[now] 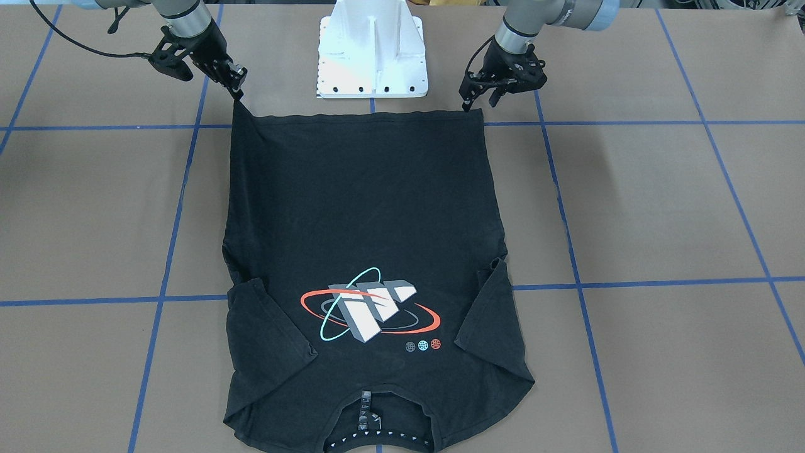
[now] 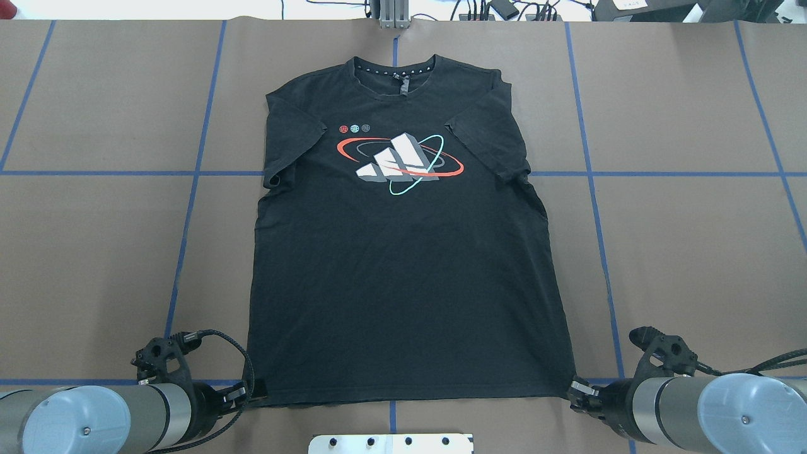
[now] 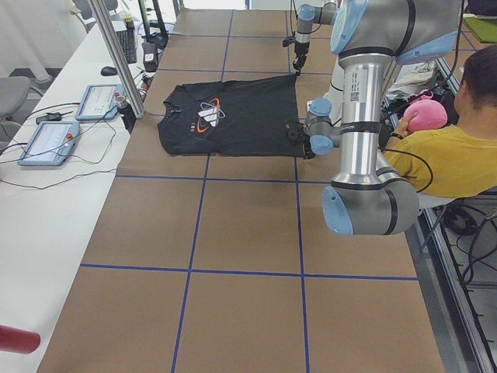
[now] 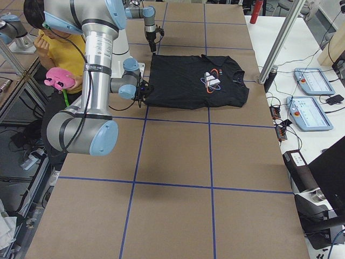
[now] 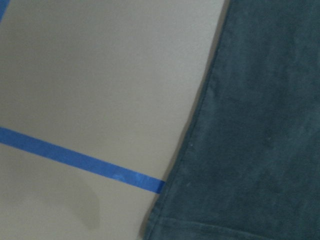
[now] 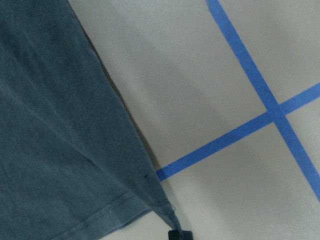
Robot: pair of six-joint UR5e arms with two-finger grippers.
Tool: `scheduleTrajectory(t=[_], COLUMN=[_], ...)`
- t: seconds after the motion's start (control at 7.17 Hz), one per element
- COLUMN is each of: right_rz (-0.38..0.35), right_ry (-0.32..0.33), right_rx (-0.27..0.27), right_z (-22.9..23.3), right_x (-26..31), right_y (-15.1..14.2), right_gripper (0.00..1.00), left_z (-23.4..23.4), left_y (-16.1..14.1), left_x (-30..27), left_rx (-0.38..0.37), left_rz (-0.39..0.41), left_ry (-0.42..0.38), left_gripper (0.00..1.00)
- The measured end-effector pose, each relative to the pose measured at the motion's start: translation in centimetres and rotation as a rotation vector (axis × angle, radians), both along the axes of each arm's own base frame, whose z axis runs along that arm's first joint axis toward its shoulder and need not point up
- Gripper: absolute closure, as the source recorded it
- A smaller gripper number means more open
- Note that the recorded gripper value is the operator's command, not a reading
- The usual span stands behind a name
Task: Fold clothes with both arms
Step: 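Grasp both hem corners with the left and right grippers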
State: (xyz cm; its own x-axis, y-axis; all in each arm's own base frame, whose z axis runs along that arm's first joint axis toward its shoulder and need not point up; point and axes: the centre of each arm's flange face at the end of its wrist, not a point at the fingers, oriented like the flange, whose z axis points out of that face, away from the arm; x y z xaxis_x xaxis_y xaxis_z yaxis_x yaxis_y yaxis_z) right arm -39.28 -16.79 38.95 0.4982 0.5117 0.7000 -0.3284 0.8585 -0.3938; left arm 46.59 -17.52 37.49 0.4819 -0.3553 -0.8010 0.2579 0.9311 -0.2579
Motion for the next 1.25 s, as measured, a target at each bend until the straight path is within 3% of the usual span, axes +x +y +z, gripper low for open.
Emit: scheduleTrajectory(t=[1.12,1.25], right_rz=[0.000,0.000], right_ry=[0.003,0.003], right_rx=[0.000,0.000], right_z=[0.11,0.11], right_x=[0.07,0.07], right_y=[-0.01,-0.01], right_gripper=[1.00,1.00], left_z=[1.00,1.05], left_y=[-0.05,0.03], left_x=[0.45,0.61], left_rx=[-0.001,-0.001], left_rz=[0.001,0.003], left_ry=[-0.021,-0.022], left_gripper=[0.38,0.47])
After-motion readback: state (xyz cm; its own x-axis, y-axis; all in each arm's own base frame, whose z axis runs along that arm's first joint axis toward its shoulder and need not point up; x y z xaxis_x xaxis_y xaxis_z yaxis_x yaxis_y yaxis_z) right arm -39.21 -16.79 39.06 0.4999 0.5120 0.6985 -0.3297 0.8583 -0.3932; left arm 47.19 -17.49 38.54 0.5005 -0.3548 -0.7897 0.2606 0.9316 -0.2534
